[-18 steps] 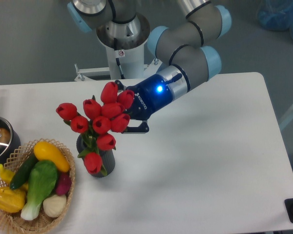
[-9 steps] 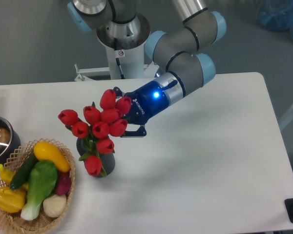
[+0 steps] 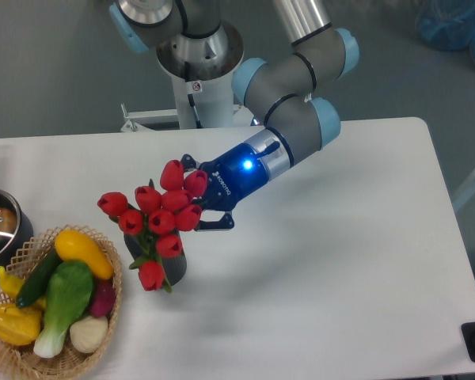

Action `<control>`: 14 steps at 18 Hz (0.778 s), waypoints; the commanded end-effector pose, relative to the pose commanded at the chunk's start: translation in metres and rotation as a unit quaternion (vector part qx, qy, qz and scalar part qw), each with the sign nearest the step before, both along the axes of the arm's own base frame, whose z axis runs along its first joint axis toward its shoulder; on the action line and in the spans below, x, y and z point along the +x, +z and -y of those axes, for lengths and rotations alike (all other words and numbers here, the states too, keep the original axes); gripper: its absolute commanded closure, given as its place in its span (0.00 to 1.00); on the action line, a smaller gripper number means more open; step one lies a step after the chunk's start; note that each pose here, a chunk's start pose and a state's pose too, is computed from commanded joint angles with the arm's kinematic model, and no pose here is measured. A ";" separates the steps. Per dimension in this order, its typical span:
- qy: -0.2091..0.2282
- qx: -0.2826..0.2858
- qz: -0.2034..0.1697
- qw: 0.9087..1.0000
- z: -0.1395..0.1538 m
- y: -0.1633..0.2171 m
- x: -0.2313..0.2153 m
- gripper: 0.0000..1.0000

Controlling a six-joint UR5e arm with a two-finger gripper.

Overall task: Insert the flowers into the vase
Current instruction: 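Push the tulips deeper into the vase and open the gripper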

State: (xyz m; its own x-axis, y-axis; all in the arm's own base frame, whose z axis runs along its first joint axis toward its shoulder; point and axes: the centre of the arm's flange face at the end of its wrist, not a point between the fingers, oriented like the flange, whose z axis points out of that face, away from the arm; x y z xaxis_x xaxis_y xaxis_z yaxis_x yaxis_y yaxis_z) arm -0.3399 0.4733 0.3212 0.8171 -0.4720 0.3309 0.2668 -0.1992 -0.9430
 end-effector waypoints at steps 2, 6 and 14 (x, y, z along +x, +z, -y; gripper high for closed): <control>-0.001 0.004 -0.008 1.000 0.001 -0.007 0.004 1.00; -0.003 0.007 -0.020 1.000 0.005 -0.033 0.010 0.97; -0.008 0.003 -0.042 0.999 0.017 -0.064 0.028 0.89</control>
State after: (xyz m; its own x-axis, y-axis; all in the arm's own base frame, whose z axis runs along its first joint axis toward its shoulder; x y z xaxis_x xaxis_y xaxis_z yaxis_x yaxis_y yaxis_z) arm -0.3117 0.4562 0.2568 0.8345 -0.4862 0.2591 0.1837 -0.1978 -0.9629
